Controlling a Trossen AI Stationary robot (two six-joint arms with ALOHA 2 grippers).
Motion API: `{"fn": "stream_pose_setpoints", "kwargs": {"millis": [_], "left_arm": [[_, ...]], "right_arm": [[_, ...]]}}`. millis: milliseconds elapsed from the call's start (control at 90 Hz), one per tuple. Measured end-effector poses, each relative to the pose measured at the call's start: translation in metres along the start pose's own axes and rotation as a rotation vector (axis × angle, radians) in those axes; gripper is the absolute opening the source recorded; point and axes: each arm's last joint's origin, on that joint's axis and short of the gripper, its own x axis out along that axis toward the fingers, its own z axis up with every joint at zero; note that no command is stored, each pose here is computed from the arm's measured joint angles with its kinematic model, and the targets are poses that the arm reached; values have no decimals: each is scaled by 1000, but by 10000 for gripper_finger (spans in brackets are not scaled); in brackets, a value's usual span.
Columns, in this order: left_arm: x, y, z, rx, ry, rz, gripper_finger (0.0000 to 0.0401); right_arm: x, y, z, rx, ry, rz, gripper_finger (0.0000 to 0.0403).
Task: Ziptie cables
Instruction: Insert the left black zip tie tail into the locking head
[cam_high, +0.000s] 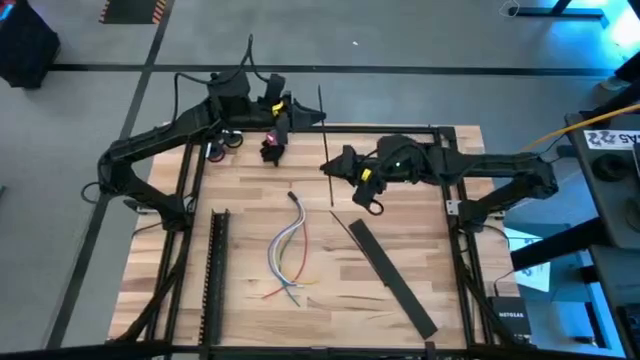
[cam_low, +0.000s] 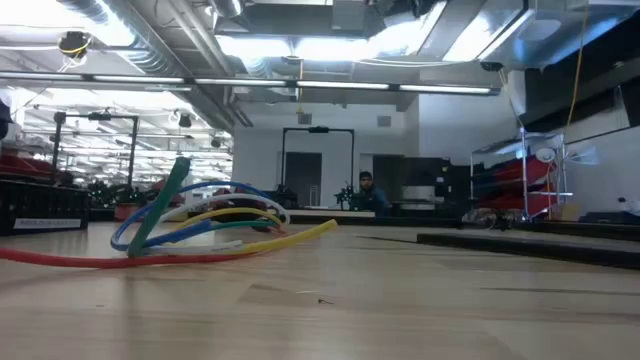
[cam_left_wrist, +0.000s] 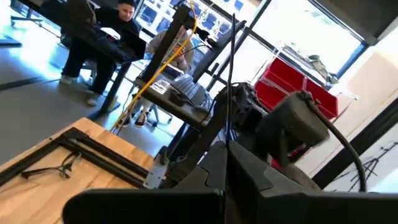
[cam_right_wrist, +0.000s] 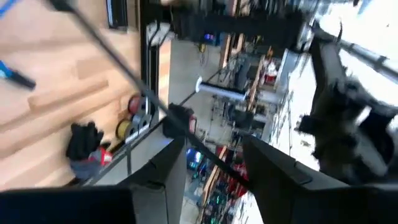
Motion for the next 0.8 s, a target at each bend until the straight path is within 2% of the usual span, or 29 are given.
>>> {"fn": "stream_pose_setpoints", "kwargs": {"millis": [133,411,500,644,800], "left_arm": [[-2,3,3,14,-7,5,0],[-6,11,8,36,1,-2,0],[-6,12,8,68,4,2,0],[-6,12,8,209,-6,3,0],[-4,6,3,476,11,4,0]], "right_arm": [[-1,2,8,56,-25,24,124],[-3,4,24,316,-56,62,30],[-3,1,27,434,-63,46,6],[-3,-7,21,795,-72,-27,2],[-2,-16,4,1244,-151,-107,1]]}}
